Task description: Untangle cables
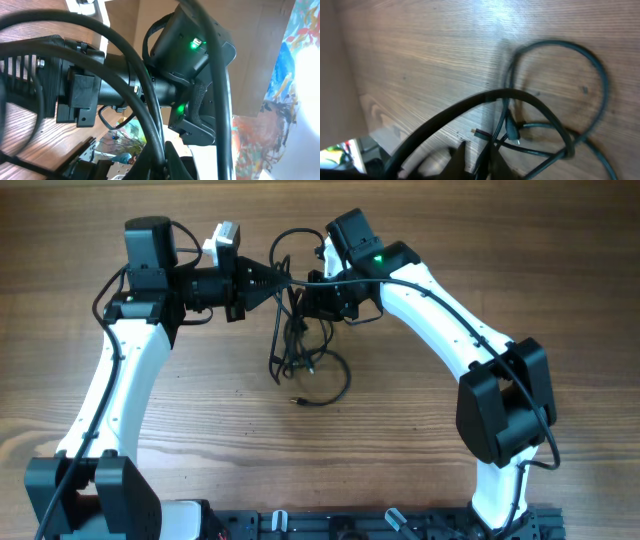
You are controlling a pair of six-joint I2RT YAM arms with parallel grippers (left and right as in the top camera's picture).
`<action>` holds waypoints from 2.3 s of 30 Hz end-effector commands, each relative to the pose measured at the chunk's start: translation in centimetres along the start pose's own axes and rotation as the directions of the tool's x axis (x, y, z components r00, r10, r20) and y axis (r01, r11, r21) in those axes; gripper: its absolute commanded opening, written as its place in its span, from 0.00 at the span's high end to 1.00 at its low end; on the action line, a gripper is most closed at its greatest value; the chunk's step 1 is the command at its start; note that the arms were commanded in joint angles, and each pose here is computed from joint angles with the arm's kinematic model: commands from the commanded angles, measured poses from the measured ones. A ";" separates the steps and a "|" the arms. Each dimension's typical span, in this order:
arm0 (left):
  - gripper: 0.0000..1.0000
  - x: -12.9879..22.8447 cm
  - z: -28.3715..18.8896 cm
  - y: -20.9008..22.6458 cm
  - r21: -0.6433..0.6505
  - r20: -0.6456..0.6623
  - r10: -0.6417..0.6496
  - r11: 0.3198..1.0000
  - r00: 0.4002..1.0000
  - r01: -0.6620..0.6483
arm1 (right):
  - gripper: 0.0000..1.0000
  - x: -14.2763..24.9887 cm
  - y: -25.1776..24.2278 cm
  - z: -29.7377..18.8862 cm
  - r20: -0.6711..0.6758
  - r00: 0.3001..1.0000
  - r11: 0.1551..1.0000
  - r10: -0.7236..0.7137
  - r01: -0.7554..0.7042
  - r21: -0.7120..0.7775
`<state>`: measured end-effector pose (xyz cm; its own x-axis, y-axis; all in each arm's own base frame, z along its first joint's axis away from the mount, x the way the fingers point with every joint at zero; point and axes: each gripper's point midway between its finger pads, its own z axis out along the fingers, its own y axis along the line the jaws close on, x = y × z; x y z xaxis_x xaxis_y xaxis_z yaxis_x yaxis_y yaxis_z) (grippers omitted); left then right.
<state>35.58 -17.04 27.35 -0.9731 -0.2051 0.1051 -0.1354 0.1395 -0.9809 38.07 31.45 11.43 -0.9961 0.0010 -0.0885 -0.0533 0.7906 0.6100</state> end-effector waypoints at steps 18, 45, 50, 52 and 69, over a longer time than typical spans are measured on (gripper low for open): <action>0.96 -1.2 -2.4 11.9 -0.579 0.234 0.068 0.811 0.970 0.083 | 0.93 -6.6 -3.9 -12.1 0.343 0.932 0.985 -0.114 0.062 0.159; 0.96 -0.3 -1.8 0.3 -0.024 0.038 0.287 0.958 0.957 -0.287 | 0.16 -0.3 0.9 -7.9 0.052 0.995 0.991 -0.085 0.090 -0.095; 0.96 -1.5 -2.4 4.3 -0.209 0.135 0.134 0.972 0.982 -0.104 | 0.32 1.9 0.2 -4.9 -0.033 0.999 1.000 -0.016 0.016 -0.008; 0.96 -1.6 -2.7 5.5 -0.263 0.161 0.093 0.964 0.983 -0.048 | 0.37 2.3 0.5 -4.6 -0.041 0.999 1.000 -0.018 0.018 -0.007; 0.96 -1.7 -2.8 9.2 -0.452 0.227 0.071 0.891 0.971 0.040 | 0.75 1.8 -0.1 -0.9 -0.055 0.998 0.999 0.027 -0.026 0.018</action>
<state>35.47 -13.81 19.73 -0.9337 -0.3574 0.0223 -0.2010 0.4714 -0.8587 35.65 30.73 12.78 -0.9997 -0.0153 -0.0165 -0.0222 0.7930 0.6089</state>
